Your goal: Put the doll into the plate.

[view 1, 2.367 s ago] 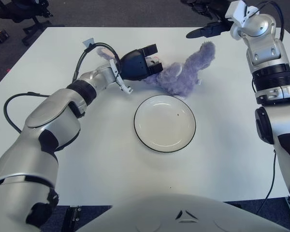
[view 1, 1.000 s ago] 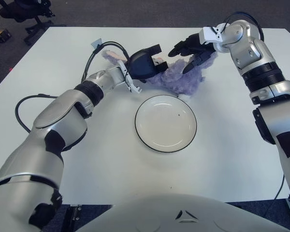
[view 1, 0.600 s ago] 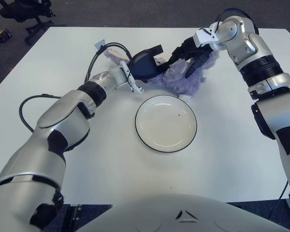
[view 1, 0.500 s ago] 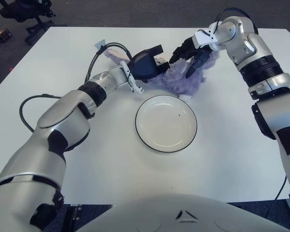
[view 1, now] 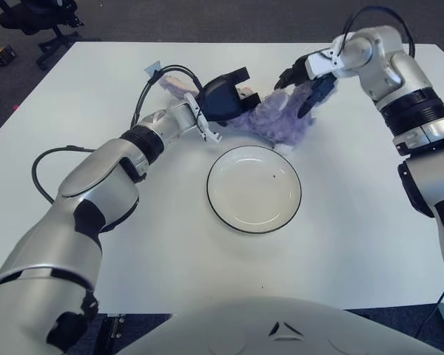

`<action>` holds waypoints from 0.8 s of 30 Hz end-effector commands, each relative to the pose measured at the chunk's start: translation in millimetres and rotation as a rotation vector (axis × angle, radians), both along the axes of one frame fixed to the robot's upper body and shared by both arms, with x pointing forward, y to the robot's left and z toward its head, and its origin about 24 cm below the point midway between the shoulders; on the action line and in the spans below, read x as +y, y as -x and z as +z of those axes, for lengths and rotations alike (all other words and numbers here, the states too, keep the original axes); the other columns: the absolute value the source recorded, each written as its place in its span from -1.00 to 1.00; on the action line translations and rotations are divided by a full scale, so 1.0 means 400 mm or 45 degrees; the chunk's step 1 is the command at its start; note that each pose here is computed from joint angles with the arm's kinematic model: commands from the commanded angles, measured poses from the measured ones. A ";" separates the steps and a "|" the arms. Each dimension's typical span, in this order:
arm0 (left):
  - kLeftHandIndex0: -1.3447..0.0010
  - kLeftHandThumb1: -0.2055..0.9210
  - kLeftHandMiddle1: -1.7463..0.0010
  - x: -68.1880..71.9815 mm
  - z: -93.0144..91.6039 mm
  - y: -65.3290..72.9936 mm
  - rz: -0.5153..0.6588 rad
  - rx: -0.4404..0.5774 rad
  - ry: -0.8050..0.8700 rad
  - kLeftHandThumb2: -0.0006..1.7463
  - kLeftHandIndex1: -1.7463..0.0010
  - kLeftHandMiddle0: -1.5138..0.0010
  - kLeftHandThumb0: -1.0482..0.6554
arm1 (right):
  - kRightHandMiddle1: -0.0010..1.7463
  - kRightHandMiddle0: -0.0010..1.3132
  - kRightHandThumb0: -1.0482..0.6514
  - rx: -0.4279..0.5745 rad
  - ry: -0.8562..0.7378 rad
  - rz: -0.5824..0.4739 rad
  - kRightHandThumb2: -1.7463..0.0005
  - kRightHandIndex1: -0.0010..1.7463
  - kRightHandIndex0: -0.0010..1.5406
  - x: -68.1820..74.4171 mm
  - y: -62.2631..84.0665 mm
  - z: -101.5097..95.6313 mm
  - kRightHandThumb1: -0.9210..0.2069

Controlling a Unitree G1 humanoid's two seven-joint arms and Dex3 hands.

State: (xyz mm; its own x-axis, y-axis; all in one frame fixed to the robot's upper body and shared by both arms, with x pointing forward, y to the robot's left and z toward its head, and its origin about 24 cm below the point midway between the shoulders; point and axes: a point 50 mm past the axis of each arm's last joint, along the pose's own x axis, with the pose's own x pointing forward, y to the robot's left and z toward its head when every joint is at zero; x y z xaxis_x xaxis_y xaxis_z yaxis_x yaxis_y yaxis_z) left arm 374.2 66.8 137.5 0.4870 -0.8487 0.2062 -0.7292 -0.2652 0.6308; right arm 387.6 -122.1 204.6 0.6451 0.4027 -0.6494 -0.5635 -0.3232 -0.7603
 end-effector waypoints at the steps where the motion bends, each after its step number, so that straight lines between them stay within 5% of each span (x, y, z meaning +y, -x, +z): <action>1: -0.02 1.00 -0.35 0.003 -0.038 0.008 0.018 0.067 -0.024 -0.88 -0.42 0.27 0.23 | -0.95 -0.37 -0.67 -0.027 0.020 -0.016 1.00 -0.98 -0.16 -0.004 -0.003 -0.021 -0.97; 15: 0.02 1.00 -0.30 -0.007 -0.015 0.008 0.014 0.031 0.007 -0.87 -0.49 0.26 0.23 | -0.97 -0.39 -0.74 -0.199 0.041 -0.074 1.00 -0.99 -0.13 -0.011 -0.010 -0.088 -0.99; 24: 0.04 1.00 -0.26 -0.014 -0.001 0.007 0.020 -0.014 0.057 -0.86 -0.52 0.24 0.23 | -1.00 -0.58 -0.85 -0.262 0.034 -0.077 0.89 -1.00 -0.39 -0.021 -0.009 -0.121 -1.00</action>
State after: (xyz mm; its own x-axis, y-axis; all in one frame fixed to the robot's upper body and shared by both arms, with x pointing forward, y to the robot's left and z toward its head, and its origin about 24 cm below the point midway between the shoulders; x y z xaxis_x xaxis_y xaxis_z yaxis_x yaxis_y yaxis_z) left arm 374.3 62.1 144.6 0.4944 -0.8328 0.2492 -0.7431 -0.2562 0.6182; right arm 392.9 -126.0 171.3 0.7934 0.3650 -0.4871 -0.3947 -0.3007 -0.8682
